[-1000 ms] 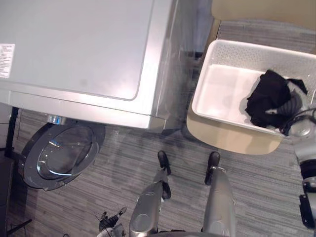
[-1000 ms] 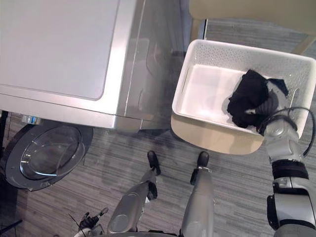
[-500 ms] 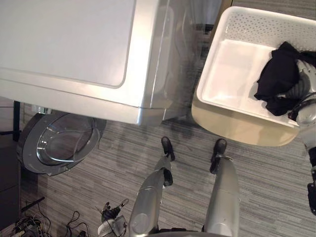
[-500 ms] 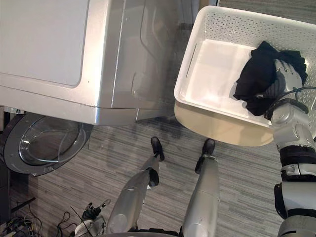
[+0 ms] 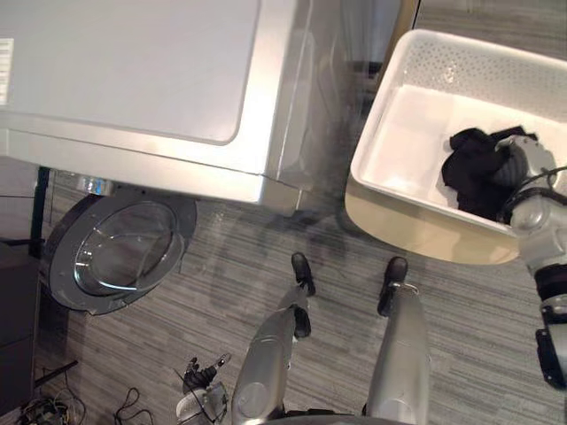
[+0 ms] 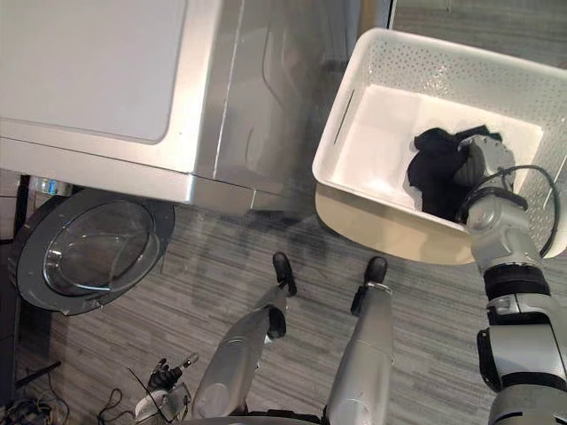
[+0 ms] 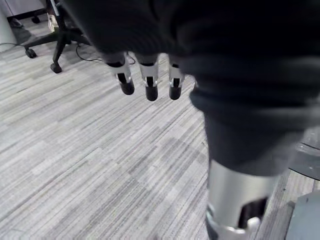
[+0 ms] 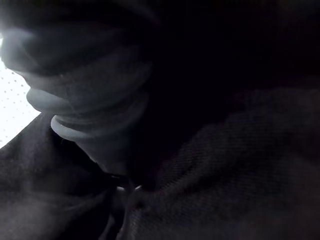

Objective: Pick up the laundry basket with both hands and put the clothes into the washing machine.

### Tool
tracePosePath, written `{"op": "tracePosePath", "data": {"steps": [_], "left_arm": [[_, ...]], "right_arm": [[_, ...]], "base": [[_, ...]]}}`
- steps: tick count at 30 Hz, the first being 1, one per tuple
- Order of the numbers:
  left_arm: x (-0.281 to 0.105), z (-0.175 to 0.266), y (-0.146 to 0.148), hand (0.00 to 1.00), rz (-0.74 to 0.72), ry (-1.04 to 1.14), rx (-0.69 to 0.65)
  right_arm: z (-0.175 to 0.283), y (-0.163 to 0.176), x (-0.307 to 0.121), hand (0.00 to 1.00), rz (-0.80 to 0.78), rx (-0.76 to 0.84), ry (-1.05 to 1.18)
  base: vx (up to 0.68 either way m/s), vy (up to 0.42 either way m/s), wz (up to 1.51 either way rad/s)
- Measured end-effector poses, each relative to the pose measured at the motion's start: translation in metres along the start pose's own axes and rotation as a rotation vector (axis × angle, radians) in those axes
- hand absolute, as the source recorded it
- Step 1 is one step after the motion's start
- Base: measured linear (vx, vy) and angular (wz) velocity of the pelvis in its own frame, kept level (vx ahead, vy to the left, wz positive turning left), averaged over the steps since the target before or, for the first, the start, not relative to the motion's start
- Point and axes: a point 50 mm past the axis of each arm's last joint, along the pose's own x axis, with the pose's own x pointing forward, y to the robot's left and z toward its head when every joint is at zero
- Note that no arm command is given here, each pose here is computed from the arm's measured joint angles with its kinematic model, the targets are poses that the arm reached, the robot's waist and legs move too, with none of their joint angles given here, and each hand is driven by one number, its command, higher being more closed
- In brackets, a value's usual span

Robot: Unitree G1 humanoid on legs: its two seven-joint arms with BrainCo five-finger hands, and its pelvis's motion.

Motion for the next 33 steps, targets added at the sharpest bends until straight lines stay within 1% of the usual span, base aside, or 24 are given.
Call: {"op": "tracePosePath", "data": {"steps": [4, 7, 9, 10, 12, 15, 19, 24, 28, 30, 33], "left_arm": [[0.000, 0.000, 0.000, 0.00, 0.001, 0.000, -0.001], [0.000, 0.000, 0.000, 0.00, 0.003, 0.002, -0.002], [0.001, 0.001, 0.001, 0.00, 0.006, 0.000, -0.005], [0.001, 0.002, 0.001, 0.00, 0.009, -0.002, -0.008], [0.001, 0.003, 0.001, 0.00, 0.012, -0.005, -0.012], [0.002, 0.005, 0.007, 0.00, 0.039, -0.007, -0.036], [0.003, 0.001, 0.017, 0.00, 0.094, 0.012, -0.062], [0.002, -0.012, 0.025, 0.00, 0.139, 0.080, -0.074], [0.001, -0.023, 0.029, 0.00, 0.168, 0.134, -0.081], [0.000, -0.026, 0.038, 0.00, 0.211, 0.152, -0.088], [-0.002, -0.031, 0.046, 0.00, 0.248, 0.176, -0.081]], "right_arm": [[-0.005, 0.014, -0.004, 1.00, 0.040, 0.058, 0.047], [-0.013, 0.032, -0.014, 1.00, 0.087, 0.150, 0.109], [-0.018, 0.039, -0.020, 1.00, 0.081, 0.265, 0.159], [-0.020, 0.038, -0.023, 1.00, 0.050, 0.354, 0.178], [-0.021, 0.028, -0.026, 1.00, -0.019, 0.459, 0.186], [-0.020, -0.001, -0.027, 1.00, -0.181, 0.611, 0.160], [-0.025, -0.026, -0.034, 1.00, -0.315, 0.694, 0.145], [-0.046, -0.027, -0.044, 1.00, -0.400, 0.794, 0.233], [-0.063, -0.037, -0.051, 1.00, -0.496, 0.875, 0.293], [-0.073, -0.035, -0.057, 1.00, -0.522, 0.905, 0.329], [-0.066, -0.038, -0.065, 1.00, -0.572, 0.952, 0.287]], "base": [[0.01, -0.003, 0.00], [0.06, -0.015, -0.05], [0.06, -0.012, -0.09], [0.06, -0.011, -0.09], [0.06, -0.021, -0.07], [0.05, -0.033, -0.13], [0.06, -0.043, -0.09], [0.12, -0.035, -0.05], [0.12, 0.025, 0.03], [0.08, 0.038, 0.15], [0.06, 0.034, -0.04]]}}
